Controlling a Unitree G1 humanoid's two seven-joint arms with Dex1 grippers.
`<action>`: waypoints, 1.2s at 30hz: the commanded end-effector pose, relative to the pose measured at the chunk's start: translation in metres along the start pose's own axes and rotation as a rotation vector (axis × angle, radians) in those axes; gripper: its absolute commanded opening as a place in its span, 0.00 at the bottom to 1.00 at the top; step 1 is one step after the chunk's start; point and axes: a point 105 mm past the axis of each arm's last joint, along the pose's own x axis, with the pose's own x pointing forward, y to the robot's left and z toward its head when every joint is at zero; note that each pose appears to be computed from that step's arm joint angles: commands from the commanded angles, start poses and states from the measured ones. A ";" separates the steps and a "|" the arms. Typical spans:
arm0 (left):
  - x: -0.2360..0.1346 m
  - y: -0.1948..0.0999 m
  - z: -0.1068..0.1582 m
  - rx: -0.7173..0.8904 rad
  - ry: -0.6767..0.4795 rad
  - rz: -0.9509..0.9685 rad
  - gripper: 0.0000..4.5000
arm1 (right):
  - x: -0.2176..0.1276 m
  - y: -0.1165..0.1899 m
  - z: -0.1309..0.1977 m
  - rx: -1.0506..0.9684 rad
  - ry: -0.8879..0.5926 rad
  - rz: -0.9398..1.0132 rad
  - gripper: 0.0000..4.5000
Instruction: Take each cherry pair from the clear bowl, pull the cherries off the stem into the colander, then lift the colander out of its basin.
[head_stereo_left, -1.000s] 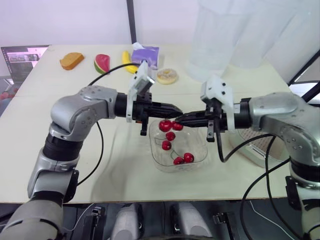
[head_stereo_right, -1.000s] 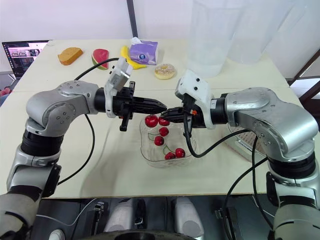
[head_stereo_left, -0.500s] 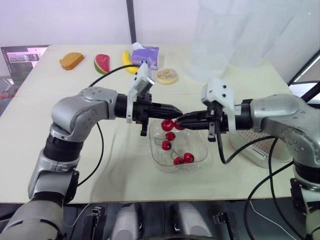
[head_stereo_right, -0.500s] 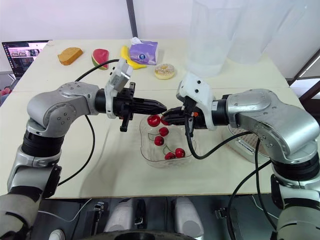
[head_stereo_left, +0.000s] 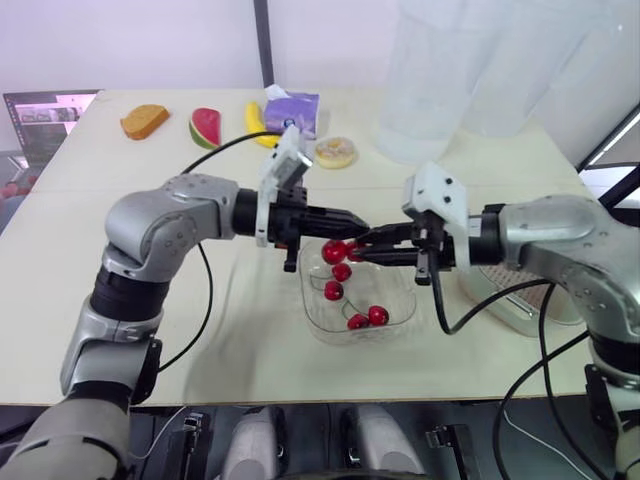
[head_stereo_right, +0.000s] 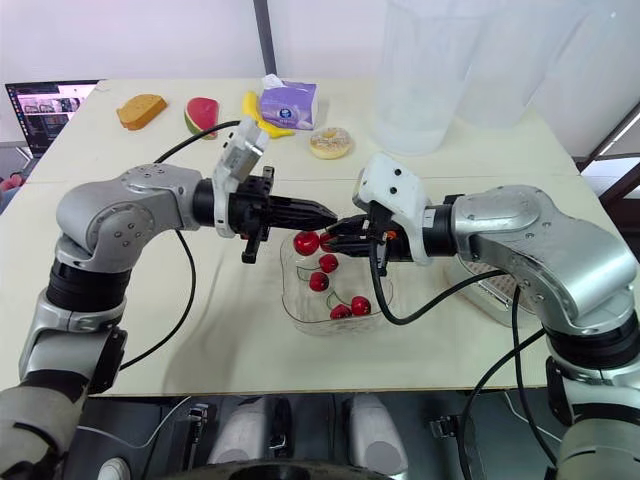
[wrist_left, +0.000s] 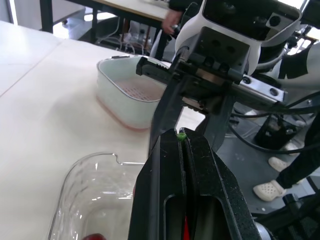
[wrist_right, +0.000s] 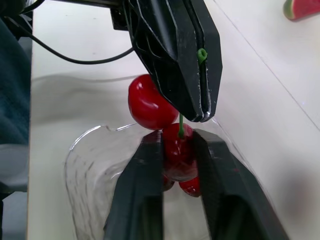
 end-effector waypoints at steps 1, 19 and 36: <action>-0.005 -0.004 0.017 0.063 -0.032 -0.003 0.00 | -0.005 -0.002 0.004 -0.011 -0.012 -0.021 0.60; -0.004 -0.004 0.011 0.064 -0.003 -0.008 0.00 | -0.006 0.000 0.009 0.037 -0.050 -0.006 0.99; -0.004 -0.002 0.007 0.064 0.000 0.002 0.00 | -0.003 0.003 0.014 0.038 -0.064 0.007 0.25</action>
